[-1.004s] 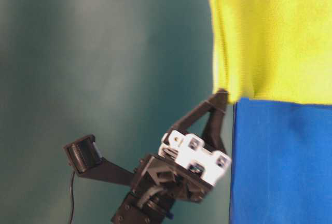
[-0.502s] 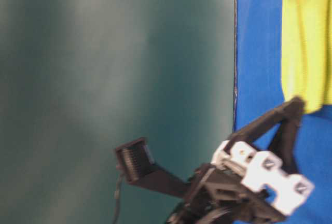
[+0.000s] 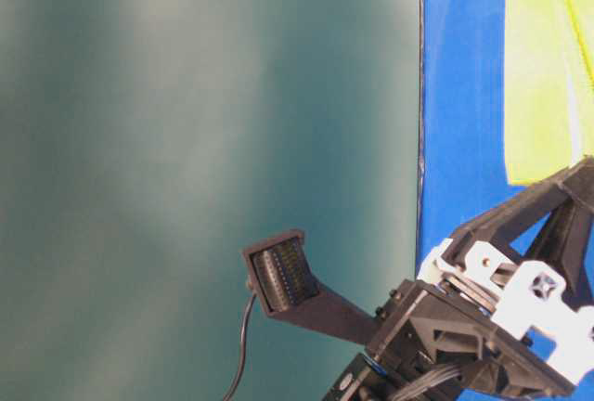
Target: Fold a vertical towel.
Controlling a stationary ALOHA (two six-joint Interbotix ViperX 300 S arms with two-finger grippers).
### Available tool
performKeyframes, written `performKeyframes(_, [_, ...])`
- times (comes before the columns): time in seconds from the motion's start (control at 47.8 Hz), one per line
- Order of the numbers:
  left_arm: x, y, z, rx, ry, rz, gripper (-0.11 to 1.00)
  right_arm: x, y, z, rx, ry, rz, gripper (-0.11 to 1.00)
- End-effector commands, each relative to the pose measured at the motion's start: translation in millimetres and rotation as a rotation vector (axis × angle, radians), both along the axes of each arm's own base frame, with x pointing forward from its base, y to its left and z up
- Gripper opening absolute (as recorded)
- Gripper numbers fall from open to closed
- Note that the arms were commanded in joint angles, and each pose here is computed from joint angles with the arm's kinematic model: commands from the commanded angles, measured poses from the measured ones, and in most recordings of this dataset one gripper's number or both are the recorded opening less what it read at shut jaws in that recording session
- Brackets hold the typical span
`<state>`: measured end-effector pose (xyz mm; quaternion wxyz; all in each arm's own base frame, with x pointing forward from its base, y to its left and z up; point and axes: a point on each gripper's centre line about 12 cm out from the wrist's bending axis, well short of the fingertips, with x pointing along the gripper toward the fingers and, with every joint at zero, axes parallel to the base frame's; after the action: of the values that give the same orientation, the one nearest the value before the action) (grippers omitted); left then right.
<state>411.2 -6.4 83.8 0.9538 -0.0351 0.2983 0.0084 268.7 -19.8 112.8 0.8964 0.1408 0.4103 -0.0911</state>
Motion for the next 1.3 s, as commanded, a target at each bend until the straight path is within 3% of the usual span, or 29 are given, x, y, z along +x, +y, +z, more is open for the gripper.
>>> performKeyframes(0.0, [5.3, -3.9, 9.6, 0.001, -0.031, -0.01, 0.04, 4.1, 1.4, 4.6, 0.005, -0.017, -0.001, 0.06])
performKeyframes(0.23, [5.9, -3.9, 10.6, 0.001, -0.034, -0.01, 0.05, 5.4, 11.0, 5.3, 0.01, -0.019, 0.029, 0.06])
performKeyframes(0.293, [6.5, -4.5, 13.0, 0.001, -0.04, -0.011, 0.14, 6.0, 15.6, 5.7, 0.01, -0.02, 0.046, 0.08])
performKeyframes(0.46, [4.1, -14.1, 25.7, -0.001, -0.06, -0.034, 0.58, 8.9, 30.1, 8.5, 0.011, -0.02, 0.098, 0.56])
performKeyframes(0.523, [1.6, -21.0, 31.9, -0.002, -0.066, -0.051, 0.67, 10.5, 37.4, 10.6, 0.011, -0.02, 0.124, 0.64])
performKeyframes(0.669, [-7.1, -35.4, 43.2, -0.002, -0.058, -0.089, 0.67, 12.0, 49.7, 15.8, 0.017, -0.009, 0.16, 0.53])
performKeyframes(0.879, [-24.8, -46.6, 85.4, 0.002, -0.082, -0.13, 0.66, 13.2, 54.2, 40.9, 0.021, -0.033, 0.172, 0.53])
performKeyframes(1.088, [-48.2, -43.6, 137.5, 0.004, -0.168, -0.136, 0.66, 9.6, 52.7, 97.8, -0.002, -0.198, 0.192, 0.53])
performKeyframes(1.276, [-69.9, -35.8, 174.7, 0.0, -0.268, -0.122, 0.66, -8.7, 47.8, 153.1, -0.061, -0.372, 0.217, 0.53])
